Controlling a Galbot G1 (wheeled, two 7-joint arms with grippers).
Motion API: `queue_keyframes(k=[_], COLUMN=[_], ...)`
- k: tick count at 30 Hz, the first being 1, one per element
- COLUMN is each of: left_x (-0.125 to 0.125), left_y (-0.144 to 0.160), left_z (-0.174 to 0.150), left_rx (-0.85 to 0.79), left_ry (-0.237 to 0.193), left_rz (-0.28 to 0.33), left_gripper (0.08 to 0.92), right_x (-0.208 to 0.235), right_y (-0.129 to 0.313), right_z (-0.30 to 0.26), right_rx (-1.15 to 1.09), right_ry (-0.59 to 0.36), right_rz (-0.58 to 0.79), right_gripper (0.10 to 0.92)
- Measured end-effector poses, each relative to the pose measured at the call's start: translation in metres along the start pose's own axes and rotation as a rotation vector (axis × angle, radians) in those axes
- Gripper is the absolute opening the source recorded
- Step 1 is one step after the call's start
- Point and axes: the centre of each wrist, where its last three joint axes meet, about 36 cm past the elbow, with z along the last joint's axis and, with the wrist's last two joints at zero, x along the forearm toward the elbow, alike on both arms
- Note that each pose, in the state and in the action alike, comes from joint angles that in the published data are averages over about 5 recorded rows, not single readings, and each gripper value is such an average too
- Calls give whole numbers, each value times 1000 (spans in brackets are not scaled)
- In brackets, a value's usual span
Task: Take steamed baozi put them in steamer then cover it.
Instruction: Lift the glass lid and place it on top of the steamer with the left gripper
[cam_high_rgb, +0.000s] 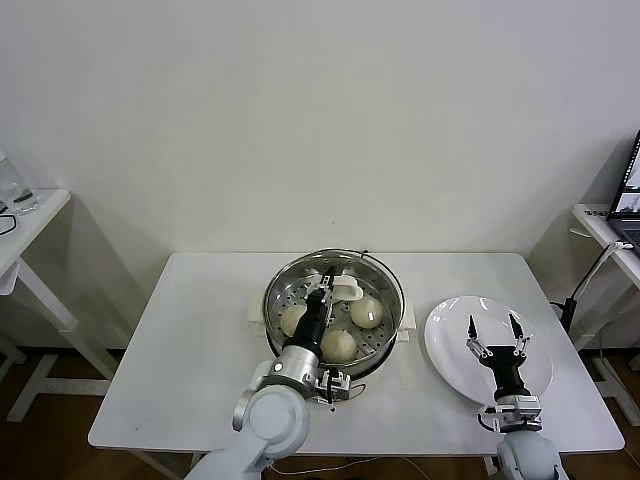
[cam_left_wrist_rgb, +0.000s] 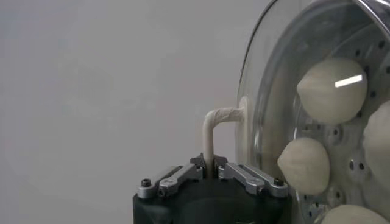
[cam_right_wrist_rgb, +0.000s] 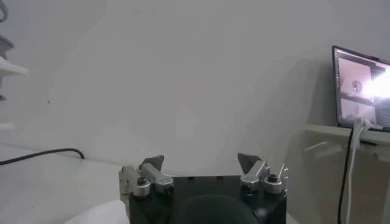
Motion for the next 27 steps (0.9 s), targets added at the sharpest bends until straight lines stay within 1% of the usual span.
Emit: queue_keyframes(k=[6,27], left_x=[-3,-10], left_y=[-6,-16], left_z=[0,8], left_rx=[-21,-55], left_ry=[-10,-5], left_rz=[3,14], left_gripper=[186,186], right_x=[-2,-3], right_y=[0,2], right_z=[0,2], right_rx=[0,-1], right_ry=[-2,-1], right_rz=[0,-3], right_gripper=[823,823])
